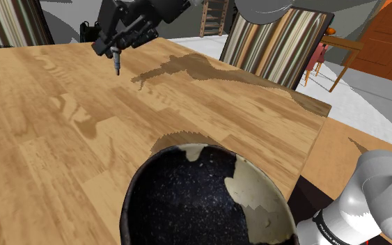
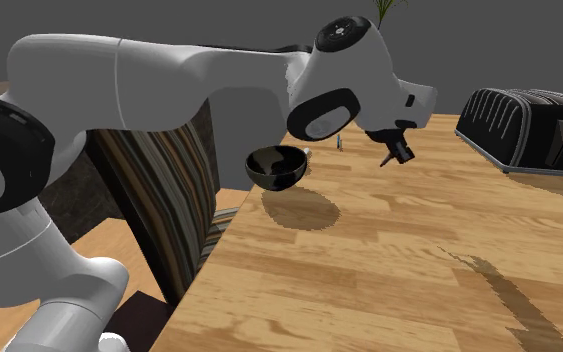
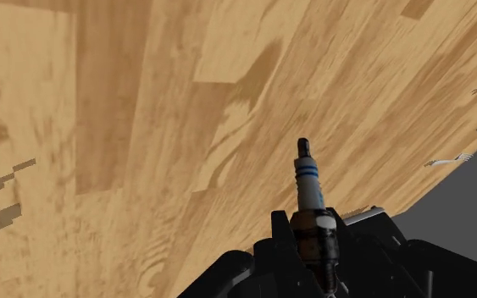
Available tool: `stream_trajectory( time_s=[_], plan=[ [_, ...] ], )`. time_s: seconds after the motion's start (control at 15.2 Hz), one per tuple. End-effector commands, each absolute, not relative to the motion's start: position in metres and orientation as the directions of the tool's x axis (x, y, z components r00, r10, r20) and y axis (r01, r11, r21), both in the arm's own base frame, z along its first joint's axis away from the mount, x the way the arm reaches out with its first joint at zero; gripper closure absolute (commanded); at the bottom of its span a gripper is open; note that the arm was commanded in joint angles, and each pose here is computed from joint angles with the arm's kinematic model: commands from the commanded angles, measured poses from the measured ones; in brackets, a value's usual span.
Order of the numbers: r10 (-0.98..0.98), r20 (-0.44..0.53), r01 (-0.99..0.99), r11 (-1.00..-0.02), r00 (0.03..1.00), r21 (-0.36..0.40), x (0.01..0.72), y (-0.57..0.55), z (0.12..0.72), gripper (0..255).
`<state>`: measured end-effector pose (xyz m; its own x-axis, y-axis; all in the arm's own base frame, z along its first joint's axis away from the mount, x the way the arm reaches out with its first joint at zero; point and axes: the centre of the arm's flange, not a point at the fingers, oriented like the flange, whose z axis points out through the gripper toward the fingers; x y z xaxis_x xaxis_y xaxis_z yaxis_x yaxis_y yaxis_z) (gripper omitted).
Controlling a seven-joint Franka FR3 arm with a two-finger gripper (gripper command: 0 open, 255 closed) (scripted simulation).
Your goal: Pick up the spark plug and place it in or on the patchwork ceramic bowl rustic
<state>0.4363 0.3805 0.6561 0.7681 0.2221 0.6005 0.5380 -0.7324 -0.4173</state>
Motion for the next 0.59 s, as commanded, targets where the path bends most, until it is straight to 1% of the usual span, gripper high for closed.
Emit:
stream_trajectory(
  time_s=[0.0, 0.53],
  plan=[
    [0.222, 0.600, 0.538, -0.733, 0.768, -0.417, 0.436, 0.380, 0.667, 255],
    [0.222, 0.600, 0.538, -0.733, 0.768, -0.417, 0.436, 0.380, 0.709, 255]
  ],
)
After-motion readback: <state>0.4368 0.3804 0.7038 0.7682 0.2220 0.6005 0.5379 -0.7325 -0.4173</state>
